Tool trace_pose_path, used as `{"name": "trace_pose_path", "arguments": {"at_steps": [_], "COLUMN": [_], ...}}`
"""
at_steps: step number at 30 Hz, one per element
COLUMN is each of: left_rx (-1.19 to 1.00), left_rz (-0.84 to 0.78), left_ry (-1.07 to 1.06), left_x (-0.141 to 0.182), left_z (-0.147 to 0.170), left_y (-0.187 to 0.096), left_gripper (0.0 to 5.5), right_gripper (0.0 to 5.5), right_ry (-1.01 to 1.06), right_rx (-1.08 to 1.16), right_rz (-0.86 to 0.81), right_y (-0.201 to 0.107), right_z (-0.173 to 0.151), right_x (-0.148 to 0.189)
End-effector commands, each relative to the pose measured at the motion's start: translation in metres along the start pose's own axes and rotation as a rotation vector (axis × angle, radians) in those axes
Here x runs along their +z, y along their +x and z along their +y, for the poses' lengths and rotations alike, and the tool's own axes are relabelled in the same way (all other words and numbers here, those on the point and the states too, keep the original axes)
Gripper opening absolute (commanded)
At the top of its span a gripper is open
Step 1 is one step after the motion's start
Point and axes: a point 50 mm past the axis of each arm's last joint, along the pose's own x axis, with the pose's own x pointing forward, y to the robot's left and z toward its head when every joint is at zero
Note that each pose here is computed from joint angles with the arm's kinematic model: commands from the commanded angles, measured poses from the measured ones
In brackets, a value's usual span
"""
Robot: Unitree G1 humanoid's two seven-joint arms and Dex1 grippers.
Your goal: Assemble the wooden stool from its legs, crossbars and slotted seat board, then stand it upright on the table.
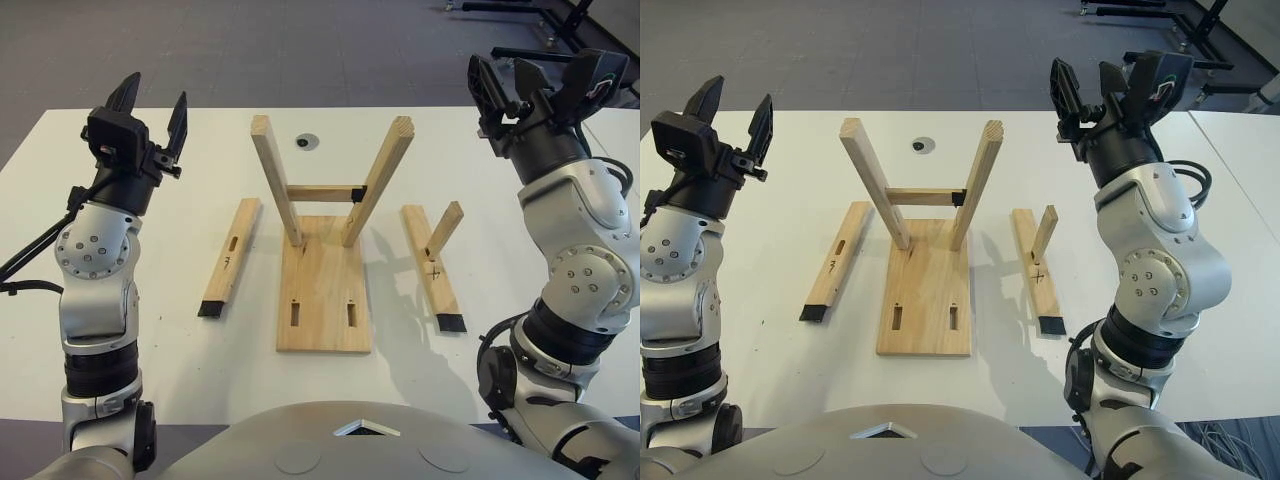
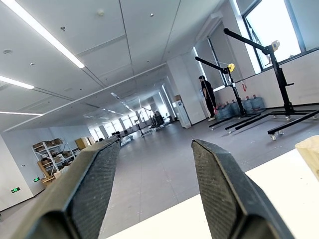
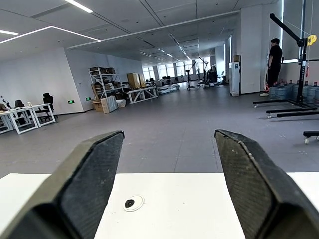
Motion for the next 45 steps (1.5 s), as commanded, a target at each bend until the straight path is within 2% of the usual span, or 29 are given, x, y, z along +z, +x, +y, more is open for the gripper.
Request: {"name": "trace_pose_path", "arguments": {"at_steps": [1,3,6,8,9,12,18,22,25,28,31,34,35,42,45], "left_rx": [0.008,0.006,-0.008,-0.030,-0.031,-0.015,-0.012,-0.002,0.005,0.040,0.075,0.082,0.083,0.070,0.066], "left_rz": [0.001,0.000,0.004,0.003,0.001,-0.001,0.000,-0.002,0.015,0.049,0.070,0.079,0.082,0.095,0.100], "left_ry": [0.004,0.001,-0.015,-0.022,-0.021,-0.020,-0.023,-0.019,-0.015,-0.030,-0.023,-0.024,-0.024,-0.016,-0.018], "left_x": [0.000,0.000,-0.001,-0.001,0.000,0.000,-0.001,-0.001,-0.003,-0.007,-0.008,-0.007,-0.007,-0.006,-0.007], "left_z": [0.000,-0.002,-0.006,-0.009,-0.008,-0.005,-0.006,-0.004,-0.004,-0.002,0.002,0.001,0.001,0.000,0.000], "left_y": [-0.001,-0.001,0.000,0.002,0.002,0.002,0.002,0.001,-0.003,-0.008,-0.015,-0.020,-0.021,-0.023,-0.023], "left_gripper": [2.64,2.64,2.64,2.64,2.64,2.64,2.64,2.64,2.64,2.64,2.64,2.64,2.64,2.64,2.64], "right_gripper": [3.35,3.35,3.35,3.35,3.35,3.35,3.35,3.35,3.35,3.35,3.35,3.35,3.35,3.35,3.75], "right_ry": [-0.038,-0.014,-0.038,-0.035,-0.025,0.012,0.041,0.061,-0.052,-0.189,-0.220,-0.175,-0.140,-0.042,-0.037], "right_rx": [-0.016,-0.057,-0.158,-0.249,-0.276,-0.268,-0.179,-0.112,-0.224,-0.270,-0.305,-0.215,-0.182,-0.066,-0.033], "right_rz": [0.015,0.113,0.475,0.562,0.545,0.422,0.263,0.032,-0.136,0.018,0.288,0.635,0.685,0.707,0.737], "right_y": [-0.004,-0.013,-0.030,-0.041,-0.042,-0.029,-0.010,0.005,0.002,-0.018,-0.056,-0.106,-0.118,-0.134,-0.138], "right_z": [0.007,0.003,-0.015,-0.030,-0.036,-0.038,-0.021,-0.008,-0.037,-0.073,-0.094,-0.077,-0.068,-0.033,-0.023], "right_x": [-0.003,-0.033,-0.127,-0.159,-0.161,-0.139,-0.099,-0.039,0.004,-0.016,-0.065,-0.120,-0.128,-0.123,-0.124]}}
